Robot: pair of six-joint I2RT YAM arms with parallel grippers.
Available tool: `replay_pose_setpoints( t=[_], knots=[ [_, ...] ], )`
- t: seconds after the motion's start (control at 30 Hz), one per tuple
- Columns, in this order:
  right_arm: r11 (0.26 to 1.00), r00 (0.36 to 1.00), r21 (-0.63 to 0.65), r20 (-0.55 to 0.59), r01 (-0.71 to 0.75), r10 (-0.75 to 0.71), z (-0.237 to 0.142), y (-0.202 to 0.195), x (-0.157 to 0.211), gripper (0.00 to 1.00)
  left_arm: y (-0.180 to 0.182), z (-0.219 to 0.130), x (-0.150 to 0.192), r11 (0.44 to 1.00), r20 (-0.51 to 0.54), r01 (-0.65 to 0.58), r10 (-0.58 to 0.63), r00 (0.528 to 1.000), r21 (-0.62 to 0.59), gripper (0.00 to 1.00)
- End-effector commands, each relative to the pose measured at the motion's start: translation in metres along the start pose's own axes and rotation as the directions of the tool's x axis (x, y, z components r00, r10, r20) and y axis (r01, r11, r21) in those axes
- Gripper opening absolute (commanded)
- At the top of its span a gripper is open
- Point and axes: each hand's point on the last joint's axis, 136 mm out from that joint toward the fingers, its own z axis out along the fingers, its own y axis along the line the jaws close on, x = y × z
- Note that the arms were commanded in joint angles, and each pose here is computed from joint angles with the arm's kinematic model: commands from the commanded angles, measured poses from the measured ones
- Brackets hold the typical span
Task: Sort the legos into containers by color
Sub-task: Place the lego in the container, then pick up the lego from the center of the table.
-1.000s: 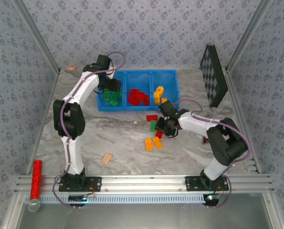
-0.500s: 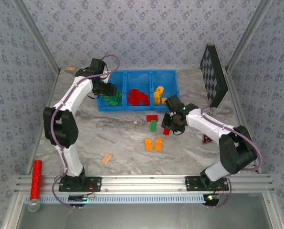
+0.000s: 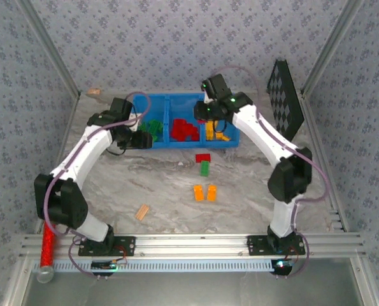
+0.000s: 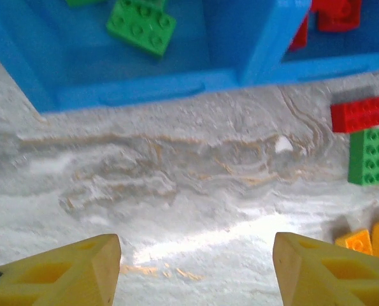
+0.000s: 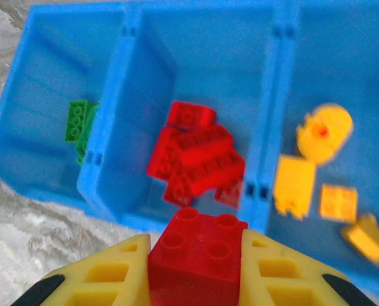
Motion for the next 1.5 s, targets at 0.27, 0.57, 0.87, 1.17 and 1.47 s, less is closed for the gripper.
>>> replay_pose_setpoints(
  t=[0.27, 0.57, 0.87, 1.17, 1.47],
  knots=[
    [0.958, 0.955, 0.0, -0.087, 0.285, -0.284, 0.097, 0.028, 0.004, 0.3, -0.036, -0.013, 0.058, 0.983, -0.029, 0.114, -0.111, 0.993, 0.143, 0.65],
    [0.947, 0.932, -0.02, -0.169, 0.321, -0.32, 0.142, 0.023, 0.033, 0.38, -0.056, -0.004, 0.089, 0.979, -0.04, 0.132, -0.127, 0.991, 0.157, 0.68],
    [0.947, 0.941, -0.061, -0.103, 0.317, -0.321, 0.112, 0.029, 0.013, 0.6, -0.08, 0.012, 0.087, 0.986, -0.031, 0.074, -0.07, 0.997, 0.148, 0.7],
    [0.945, 0.949, -0.086, 0.011, 0.316, -0.317, 0.025, 0.039, -0.019, 0.72, -0.132, 0.041, 0.065, 0.986, -0.023, -0.055, 0.059, 0.998, 0.155, 0.7],
    [0.979, 0.978, 0.024, 0.047, 0.201, -0.202, -0.077, -0.017, 0.008, 0.84, -0.191, 0.091, 0.053, 0.968, -0.079, -0.201, 0.214, 0.974, 0.15, 0.7]
  ],
)
